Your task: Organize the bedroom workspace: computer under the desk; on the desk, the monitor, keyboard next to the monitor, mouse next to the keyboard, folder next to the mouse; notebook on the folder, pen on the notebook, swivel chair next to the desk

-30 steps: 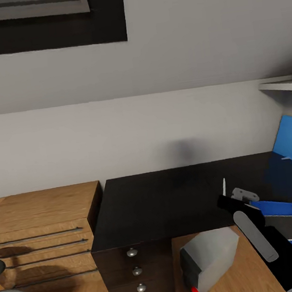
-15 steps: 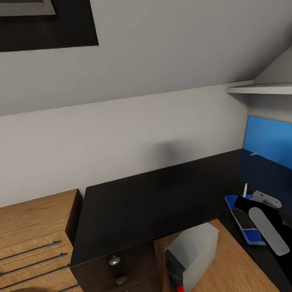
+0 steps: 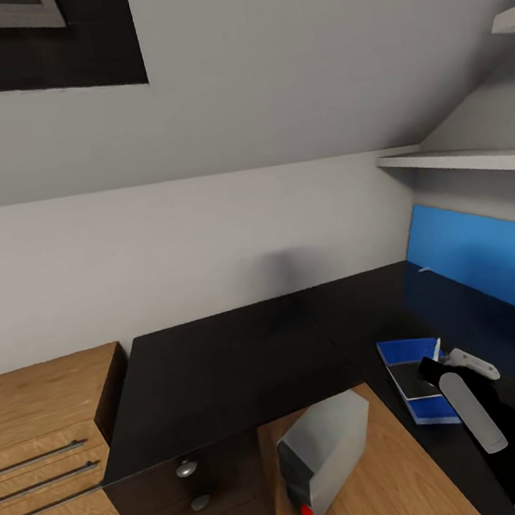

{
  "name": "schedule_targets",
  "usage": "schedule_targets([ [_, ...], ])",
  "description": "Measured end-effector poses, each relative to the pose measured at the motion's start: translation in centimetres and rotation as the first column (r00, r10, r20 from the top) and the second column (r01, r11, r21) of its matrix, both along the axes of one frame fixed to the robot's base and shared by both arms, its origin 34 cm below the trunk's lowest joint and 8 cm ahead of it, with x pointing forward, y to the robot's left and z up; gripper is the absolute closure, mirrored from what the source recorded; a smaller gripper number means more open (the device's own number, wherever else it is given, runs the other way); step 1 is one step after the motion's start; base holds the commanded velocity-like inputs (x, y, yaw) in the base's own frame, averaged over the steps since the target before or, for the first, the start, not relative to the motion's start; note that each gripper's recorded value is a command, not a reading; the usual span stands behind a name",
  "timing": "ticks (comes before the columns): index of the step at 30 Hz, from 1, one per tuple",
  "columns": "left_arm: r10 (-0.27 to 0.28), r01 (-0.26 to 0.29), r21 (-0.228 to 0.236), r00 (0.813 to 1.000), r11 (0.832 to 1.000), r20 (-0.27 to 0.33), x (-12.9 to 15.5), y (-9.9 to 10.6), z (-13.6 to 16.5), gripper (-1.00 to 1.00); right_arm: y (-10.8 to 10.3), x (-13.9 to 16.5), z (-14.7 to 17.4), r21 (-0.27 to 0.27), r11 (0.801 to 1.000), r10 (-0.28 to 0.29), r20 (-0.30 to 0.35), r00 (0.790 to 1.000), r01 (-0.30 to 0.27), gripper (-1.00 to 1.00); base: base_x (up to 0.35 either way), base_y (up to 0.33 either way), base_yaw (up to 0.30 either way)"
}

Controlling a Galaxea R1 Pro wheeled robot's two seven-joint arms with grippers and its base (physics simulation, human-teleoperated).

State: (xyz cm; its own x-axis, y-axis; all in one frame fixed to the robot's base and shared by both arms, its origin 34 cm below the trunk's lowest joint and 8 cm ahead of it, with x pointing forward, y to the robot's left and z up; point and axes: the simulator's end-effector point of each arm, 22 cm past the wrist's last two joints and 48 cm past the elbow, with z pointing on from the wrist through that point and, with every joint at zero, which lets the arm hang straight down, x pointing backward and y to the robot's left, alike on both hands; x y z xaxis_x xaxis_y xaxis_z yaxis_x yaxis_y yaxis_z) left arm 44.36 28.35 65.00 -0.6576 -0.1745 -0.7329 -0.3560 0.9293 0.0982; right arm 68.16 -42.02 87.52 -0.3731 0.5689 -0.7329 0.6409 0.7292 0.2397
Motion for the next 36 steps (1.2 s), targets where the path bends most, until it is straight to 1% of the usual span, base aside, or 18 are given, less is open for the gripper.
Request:
schedule_targets([
  [4,0.000,0.000,-0.002,1.000,1.000,0.006,0.3,-0.1,-0.4,-1.00,-0.3,-0.4,-1.8,-0.001,1.000,-0.008,-0.026,1.000,0.008,1.00,0.000,0.000,-0.001],
  [15,-0.001,0.001,-0.002,1.000,1.000,0.007,0.3,-0.1,-2.0,-1.00,-0.2,-0.4,-3.7,-0.003,1.000,-0.007,-0.033,0.999,0.007,1.00,0.000,0.000,0.000],
  [21,-0.002,0.002,-0.002,1.000,1.000,0.003,0.2,-0.1,-2.2,-1.00,-0.2,-0.5,-3.7,-0.004,1.000,-0.008,-0.033,0.999,0.008,1.00,0.006,0.000,0.000],
  [25,-0.004,0.004,0.000,1.000,1.000,-0.007,-0.2,0.0,-2.5,-1.00,-0.2,-0.5,-3.7,-0.005,1.000,-0.007,-0.033,0.999,0.007,1.00,0.158,0.000,0.000],
  [30,-0.003,0.003,0.002,1.000,1.000,-0.009,-0.2,0.0,-2.6,-1.00,-0.3,-0.5,-3.7,-0.005,1.000,-0.007,-0.033,0.999,0.007,1.00,0.020,0.000,0.000],
  [31,-0.003,0.003,0.002,1.000,1.000,-0.009,-0.2,0.0,-2.6,-1.00,-0.3,-0.5,-3.7,-0.005,1.000,-0.008,-0.034,0.999,0.008,-1.00,0.003,0.000,0.000],
  [36,-0.004,0.004,0.003,1.000,1.000,-0.010,-0.2,0.0,-2.6,-1.00,-0.2,-0.4,-3.7,-0.007,1.000,-0.005,-0.034,0.999,0.005,-1.00,0.001,0.000,0.000],
])
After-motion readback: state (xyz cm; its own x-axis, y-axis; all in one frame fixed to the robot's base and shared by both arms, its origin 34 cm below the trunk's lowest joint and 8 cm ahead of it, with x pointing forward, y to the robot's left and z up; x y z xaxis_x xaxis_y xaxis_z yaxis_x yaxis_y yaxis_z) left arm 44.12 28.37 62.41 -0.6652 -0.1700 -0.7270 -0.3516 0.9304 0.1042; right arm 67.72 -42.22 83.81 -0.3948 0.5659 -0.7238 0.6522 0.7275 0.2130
